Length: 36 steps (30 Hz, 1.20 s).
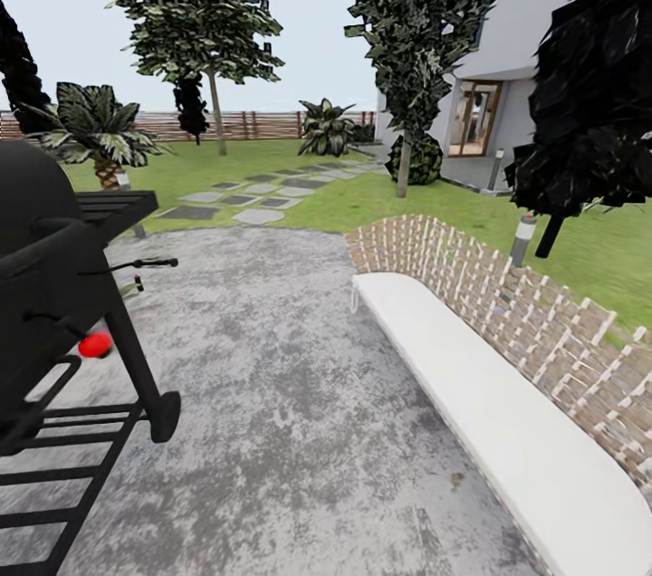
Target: Pick up the pesticide atomizer in the garden and spray insectifuge to fully cover both potted plants in the garden.
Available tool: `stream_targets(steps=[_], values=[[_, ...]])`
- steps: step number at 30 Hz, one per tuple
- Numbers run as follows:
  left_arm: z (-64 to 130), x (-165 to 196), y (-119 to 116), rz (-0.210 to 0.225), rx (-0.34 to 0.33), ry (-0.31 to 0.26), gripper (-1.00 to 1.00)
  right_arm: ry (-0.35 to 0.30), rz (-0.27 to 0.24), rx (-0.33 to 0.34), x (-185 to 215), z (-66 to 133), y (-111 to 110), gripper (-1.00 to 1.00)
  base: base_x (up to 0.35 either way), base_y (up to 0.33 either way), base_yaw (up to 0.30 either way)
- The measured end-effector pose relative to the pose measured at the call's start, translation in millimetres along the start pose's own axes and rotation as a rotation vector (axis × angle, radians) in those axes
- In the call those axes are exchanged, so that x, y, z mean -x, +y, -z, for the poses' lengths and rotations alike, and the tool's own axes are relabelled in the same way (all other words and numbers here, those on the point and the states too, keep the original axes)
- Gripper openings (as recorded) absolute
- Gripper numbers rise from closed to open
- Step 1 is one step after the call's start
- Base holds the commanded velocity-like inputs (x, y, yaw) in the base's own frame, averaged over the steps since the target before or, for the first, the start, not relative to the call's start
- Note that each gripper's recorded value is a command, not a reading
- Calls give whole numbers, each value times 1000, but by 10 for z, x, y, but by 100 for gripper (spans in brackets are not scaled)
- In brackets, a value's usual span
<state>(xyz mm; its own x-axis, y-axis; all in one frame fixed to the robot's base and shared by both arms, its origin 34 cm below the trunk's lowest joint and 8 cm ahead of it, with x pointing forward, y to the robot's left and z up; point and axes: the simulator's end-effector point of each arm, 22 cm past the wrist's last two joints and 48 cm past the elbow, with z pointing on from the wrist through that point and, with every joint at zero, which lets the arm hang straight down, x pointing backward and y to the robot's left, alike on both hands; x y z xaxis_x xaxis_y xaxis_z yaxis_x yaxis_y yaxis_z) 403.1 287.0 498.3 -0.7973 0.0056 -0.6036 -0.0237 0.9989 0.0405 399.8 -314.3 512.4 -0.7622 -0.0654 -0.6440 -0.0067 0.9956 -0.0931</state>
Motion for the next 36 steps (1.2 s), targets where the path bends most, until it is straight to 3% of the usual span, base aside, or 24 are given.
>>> stream_targets(steps=[25, 36], values=[[-3, -133, 11, -2, 1, 31, 100, 34, 4, 3, -139, 4, 13, 100, 335, -28, 67], [-7, -122, -6, 0, -1, 27, 100, 34, 4, 3, -137, 1, 13, 100, 52, 0, 2]])
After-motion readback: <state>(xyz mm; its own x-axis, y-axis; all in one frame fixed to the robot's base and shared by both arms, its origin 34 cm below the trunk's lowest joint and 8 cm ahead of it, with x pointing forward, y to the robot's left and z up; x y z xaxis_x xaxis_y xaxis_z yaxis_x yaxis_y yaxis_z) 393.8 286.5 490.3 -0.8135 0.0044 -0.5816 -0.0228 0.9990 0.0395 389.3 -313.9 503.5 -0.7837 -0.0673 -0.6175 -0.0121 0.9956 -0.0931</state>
